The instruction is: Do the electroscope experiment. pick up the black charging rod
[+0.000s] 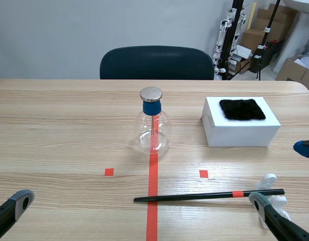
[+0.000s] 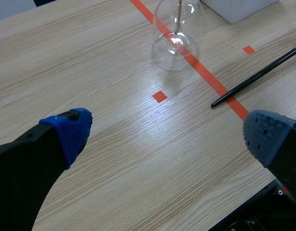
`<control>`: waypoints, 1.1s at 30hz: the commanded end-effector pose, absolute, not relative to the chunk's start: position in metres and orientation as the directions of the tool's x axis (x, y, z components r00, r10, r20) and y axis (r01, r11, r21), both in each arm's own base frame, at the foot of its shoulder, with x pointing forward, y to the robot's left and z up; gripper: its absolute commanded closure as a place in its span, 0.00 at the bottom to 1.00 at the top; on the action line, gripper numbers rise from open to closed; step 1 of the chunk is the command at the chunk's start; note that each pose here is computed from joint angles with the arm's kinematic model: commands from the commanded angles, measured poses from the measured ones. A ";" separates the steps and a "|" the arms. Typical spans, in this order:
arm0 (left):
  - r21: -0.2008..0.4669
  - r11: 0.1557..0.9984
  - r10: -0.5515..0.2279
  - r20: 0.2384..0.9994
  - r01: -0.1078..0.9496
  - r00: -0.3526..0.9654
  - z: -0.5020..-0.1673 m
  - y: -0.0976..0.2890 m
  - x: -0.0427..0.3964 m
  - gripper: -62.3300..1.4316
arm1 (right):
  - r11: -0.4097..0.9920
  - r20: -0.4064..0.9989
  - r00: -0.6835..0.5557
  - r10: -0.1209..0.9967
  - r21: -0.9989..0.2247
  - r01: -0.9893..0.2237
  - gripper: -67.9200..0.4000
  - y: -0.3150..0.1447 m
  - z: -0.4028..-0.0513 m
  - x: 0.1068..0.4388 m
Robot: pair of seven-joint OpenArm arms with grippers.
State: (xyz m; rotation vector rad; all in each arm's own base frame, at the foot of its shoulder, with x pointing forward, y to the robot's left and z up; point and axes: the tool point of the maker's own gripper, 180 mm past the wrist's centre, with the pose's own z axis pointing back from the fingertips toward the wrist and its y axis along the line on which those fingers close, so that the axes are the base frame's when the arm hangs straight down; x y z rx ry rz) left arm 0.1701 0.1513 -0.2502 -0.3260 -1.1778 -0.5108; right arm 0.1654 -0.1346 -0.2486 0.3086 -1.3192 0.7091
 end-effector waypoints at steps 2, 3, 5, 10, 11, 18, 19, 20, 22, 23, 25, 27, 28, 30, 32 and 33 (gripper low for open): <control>-0.005 0.849 -0.168 0.945 0.529 0.280 -0.245 0.149 0.171 0.00 | 0.754 0.957 0.057 0.285 -0.187 -0.630 0.10 -0.133 -0.241 0.168; -0.005 0.849 -0.170 0.944 0.529 0.282 -0.246 0.149 0.171 0.00 | 0.754 0.957 0.057 0.285 -0.187 -0.630 0.10 -0.133 -0.242 0.168; -0.005 0.849 -0.170 0.944 0.529 0.282 -0.246 0.149 0.171 0.00 | 0.754 0.957 0.057 0.285 -0.187 -0.630 0.10 -0.133 -0.242 0.168; -0.005 0.849 -0.170 0.944 0.529 0.282 -0.246 0.149 0.171 0.00 | 0.754 0.957 0.059 0.286 -0.187 -0.630 0.10 -0.133 -0.242 0.168; -0.005 0.849 -0.170 0.944 0.529 0.282 -0.246 0.149 0.171 0.00 | 0.754 0.956 0.061 0.288 -0.187 -0.630 0.10 -0.133 -0.242 0.168; -0.005 0.849 -0.167 0.946 0.529 0.278 -0.245 0.149 0.171 0.00 | 0.754 0.955 0.063 0.289 -0.187 -0.630 0.10 -0.133 -0.243 0.168; -0.005 0.849 -0.166 0.947 0.529 0.276 -0.245 0.149 0.171 0.00 | 0.754 0.955 0.063 0.289 -0.187 -0.630 0.10 -0.133 -0.243 0.168; -0.005 0.849 -0.161 0.950 0.529 0.268 -0.243 0.148 0.172 0.00 | 0.754 0.955 0.063 0.289 -0.187 -0.630 0.10 -0.133 -0.243 0.168; -0.002 0.848 -0.154 0.956 0.530 0.251 -0.240 0.148 0.173 0.00 | 0.754 0.955 0.063 0.289 -0.187 -0.630 0.10 -0.133 -0.243 0.168; 0.006 0.846 -0.155 0.959 0.533 0.235 -0.237 0.147 0.174 0.00 | 0.754 0.955 0.063 0.289 -0.187 -0.630 0.10 -0.133 -0.243 0.168; 0.022 0.842 -0.154 0.967 0.540 0.202 -0.233 0.147 0.175 0.00 | 0.753 0.955 0.063 0.290 -0.187 -0.631 0.10 -0.133 -0.243 0.168; 0.036 0.838 -0.147 0.976 0.545 0.162 -0.228 0.147 0.178 0.00 | 0.747 0.948 0.076 0.309 -0.193 -0.636 0.10 -0.135 -0.246 0.168; 0.043 0.839 -0.147 0.978 0.542 0.149 -0.227 0.149 0.180 0.00 | 0.739 0.942 0.083 0.325 -0.198 -0.644 0.10 -0.135 -0.249 0.168; 0.050 0.835 -0.145 0.980 0.547 0.133 -0.229 0.151 0.183 0.00 | 0.714 0.928 0.091 0.362 -0.213 -0.666 0.10 -0.136 -0.253 0.169; 0.047 0.832 -0.134 0.984 0.553 0.118 -0.230 0.154 0.187 0.00 | 0.680 0.905 0.092 0.416 -0.242 -0.692 0.10 -0.139 -0.256 0.173; 0.044 0.833 -0.126 0.986 0.552 0.111 -0.232 0.157 0.190 0.00 | 0.661 0.891 0.088 0.446 -0.261 -0.703 0.10 -0.140 -0.258 0.177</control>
